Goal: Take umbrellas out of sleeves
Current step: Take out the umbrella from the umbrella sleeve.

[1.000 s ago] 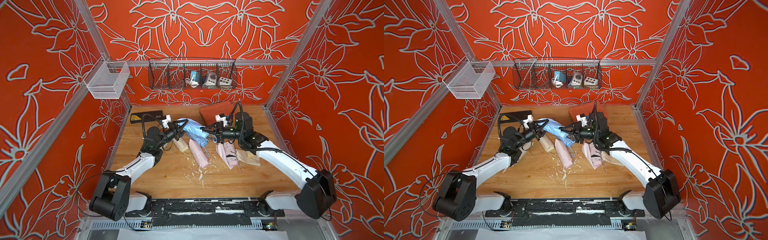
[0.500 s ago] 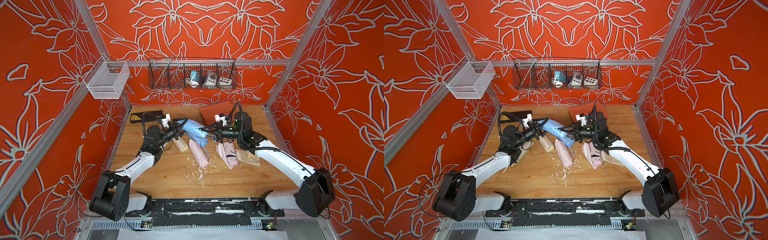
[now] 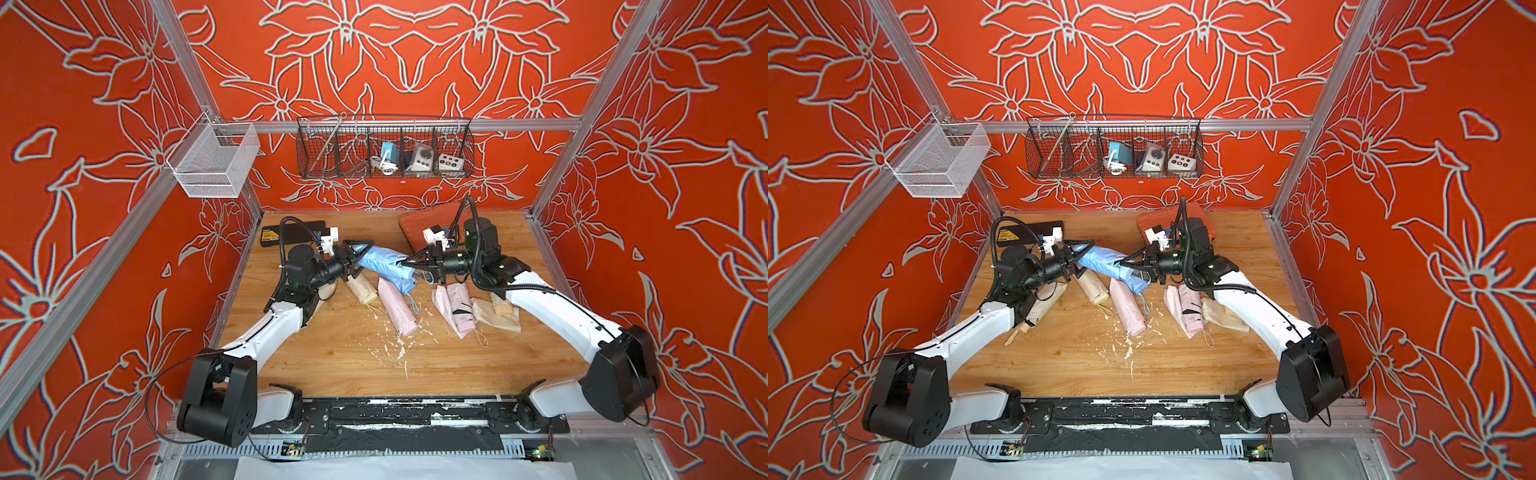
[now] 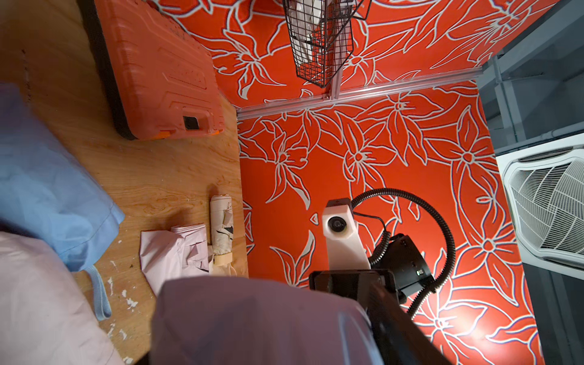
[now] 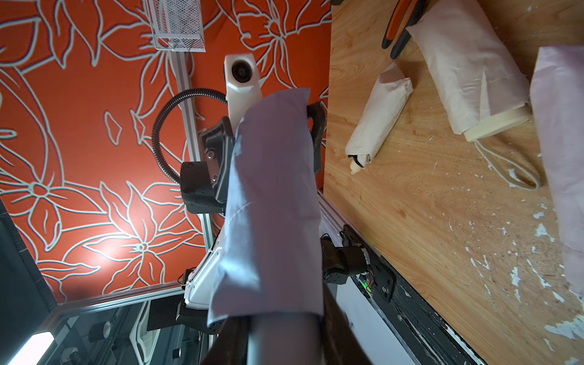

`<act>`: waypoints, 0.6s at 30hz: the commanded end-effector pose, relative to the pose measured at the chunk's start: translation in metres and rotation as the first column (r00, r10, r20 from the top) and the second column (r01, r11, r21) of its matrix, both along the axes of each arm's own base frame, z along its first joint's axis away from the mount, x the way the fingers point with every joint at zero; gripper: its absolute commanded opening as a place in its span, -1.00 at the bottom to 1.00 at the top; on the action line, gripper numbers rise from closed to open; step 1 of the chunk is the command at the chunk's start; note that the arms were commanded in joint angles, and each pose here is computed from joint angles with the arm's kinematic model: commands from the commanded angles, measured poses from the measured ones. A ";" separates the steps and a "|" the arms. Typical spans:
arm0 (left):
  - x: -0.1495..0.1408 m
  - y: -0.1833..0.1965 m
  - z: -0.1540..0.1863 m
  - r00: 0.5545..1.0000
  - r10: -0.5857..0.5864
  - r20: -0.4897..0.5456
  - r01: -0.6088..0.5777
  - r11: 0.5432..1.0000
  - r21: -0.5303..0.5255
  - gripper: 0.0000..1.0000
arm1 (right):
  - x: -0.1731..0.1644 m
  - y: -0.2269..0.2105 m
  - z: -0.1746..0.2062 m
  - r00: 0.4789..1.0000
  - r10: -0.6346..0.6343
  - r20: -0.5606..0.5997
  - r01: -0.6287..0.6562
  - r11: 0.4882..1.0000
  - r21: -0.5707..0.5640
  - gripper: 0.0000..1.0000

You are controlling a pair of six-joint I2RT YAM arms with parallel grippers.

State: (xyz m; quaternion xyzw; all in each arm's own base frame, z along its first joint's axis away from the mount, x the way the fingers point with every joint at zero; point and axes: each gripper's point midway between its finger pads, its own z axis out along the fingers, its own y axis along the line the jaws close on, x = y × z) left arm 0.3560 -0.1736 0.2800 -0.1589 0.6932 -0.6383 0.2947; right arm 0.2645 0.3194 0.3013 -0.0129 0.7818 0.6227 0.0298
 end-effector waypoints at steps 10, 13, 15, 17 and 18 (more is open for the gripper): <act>-0.009 0.012 -0.001 0.998 -0.048 0.051 0.042 0.993 0.108 0.39 | -0.009 -0.020 0.016 0.995 0.051 0.090 -0.051 0.999 -0.010 -0.76; -0.013 0.012 -0.003 0.998 -0.050 0.049 0.043 0.989 0.138 0.39 | -0.008 -0.021 0.015 0.995 0.049 0.088 -0.048 0.999 -0.014 -0.76; -0.017 0.012 -0.007 0.998 -0.055 0.044 0.049 0.989 0.137 0.38 | -0.008 -0.021 0.015 0.995 0.052 0.086 -0.051 0.999 -0.012 -0.76; -0.020 0.012 -0.009 0.998 -0.055 0.042 0.049 0.990 0.136 0.36 | -0.007 -0.021 0.013 0.995 0.052 0.084 -0.050 0.998 -0.023 -0.76; -0.022 0.012 -0.010 0.997 -0.056 0.044 0.049 0.989 0.138 0.35 | -0.007 -0.022 0.013 0.995 0.051 0.082 -0.049 0.998 -0.029 -0.76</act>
